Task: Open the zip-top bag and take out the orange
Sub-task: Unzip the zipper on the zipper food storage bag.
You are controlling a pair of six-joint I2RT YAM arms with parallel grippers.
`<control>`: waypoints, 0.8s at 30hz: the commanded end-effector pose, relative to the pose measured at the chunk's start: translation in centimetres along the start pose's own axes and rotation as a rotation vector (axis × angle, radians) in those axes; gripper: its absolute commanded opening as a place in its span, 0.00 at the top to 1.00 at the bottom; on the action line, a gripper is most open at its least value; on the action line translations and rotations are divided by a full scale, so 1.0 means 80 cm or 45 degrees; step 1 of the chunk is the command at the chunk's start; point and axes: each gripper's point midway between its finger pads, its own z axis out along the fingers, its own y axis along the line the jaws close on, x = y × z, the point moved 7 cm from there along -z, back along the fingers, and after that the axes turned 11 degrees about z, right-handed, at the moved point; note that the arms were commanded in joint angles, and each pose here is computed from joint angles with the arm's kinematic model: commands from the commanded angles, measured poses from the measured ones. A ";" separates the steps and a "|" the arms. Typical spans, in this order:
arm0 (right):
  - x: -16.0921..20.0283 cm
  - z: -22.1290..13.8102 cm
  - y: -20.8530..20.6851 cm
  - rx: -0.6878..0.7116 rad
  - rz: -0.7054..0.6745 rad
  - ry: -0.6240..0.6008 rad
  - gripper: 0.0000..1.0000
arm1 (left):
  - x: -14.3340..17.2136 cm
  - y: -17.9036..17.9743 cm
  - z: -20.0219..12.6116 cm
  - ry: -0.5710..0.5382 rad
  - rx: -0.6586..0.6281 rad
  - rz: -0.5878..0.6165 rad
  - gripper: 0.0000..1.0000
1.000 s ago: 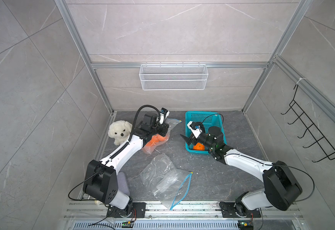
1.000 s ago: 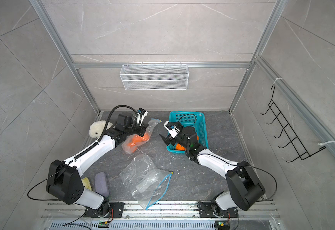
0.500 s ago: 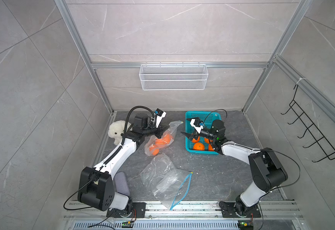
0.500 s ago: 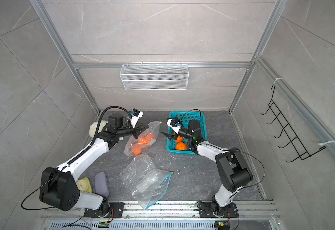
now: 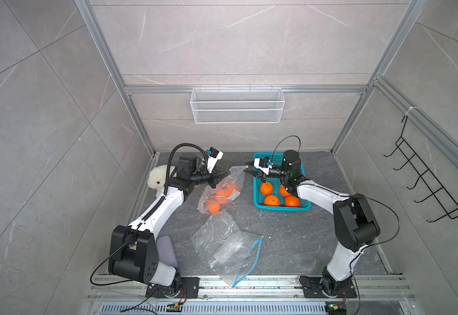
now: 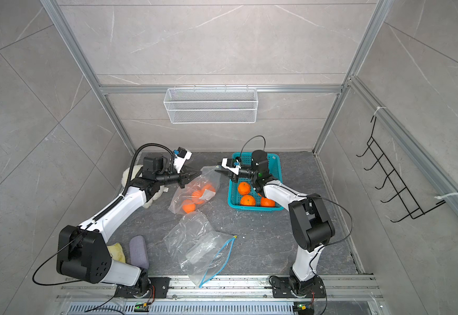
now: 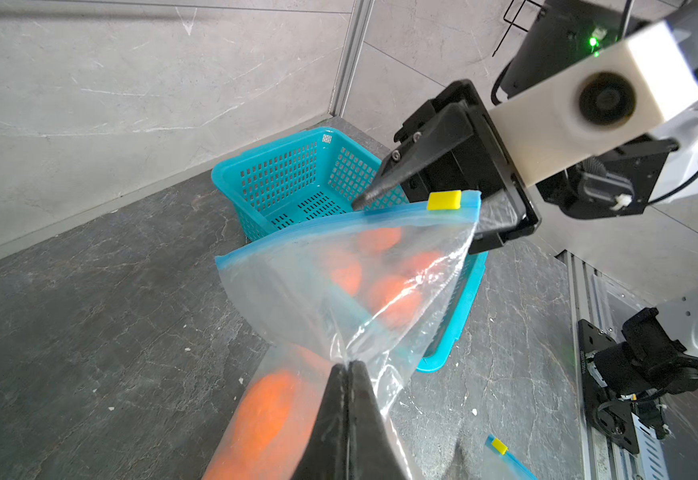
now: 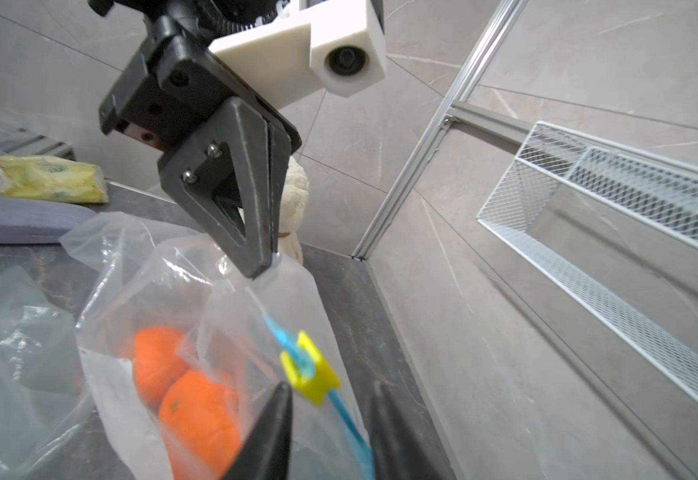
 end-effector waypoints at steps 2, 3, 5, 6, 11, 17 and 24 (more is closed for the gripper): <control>0.025 0.006 0.022 -0.251 0.136 0.149 1.00 | -0.026 -0.002 -0.005 -0.103 0.041 0.062 1.00; 0.025 0.008 0.023 -0.266 0.142 0.166 1.00 | -0.026 -0.001 -0.005 -0.102 0.041 0.064 1.00; 0.026 0.012 0.024 -0.278 0.155 0.201 1.00 | -0.022 0.003 -0.004 -0.083 0.008 0.051 1.00; 0.026 0.013 0.023 -0.264 0.160 0.217 1.00 | -0.019 0.005 -0.003 -0.065 -0.019 0.039 1.00; 0.024 0.009 0.019 -0.182 0.181 0.298 1.00 | -0.009 0.022 -0.010 -0.021 -0.246 0.024 0.48; 0.011 0.017 0.007 -0.210 0.299 0.318 1.00 | -0.024 -0.001 -0.011 -0.104 -0.189 0.166 0.37; 0.002 0.017 0.002 -0.215 0.363 0.347 1.00 | -0.045 -0.038 0.003 -0.146 -0.086 0.331 0.32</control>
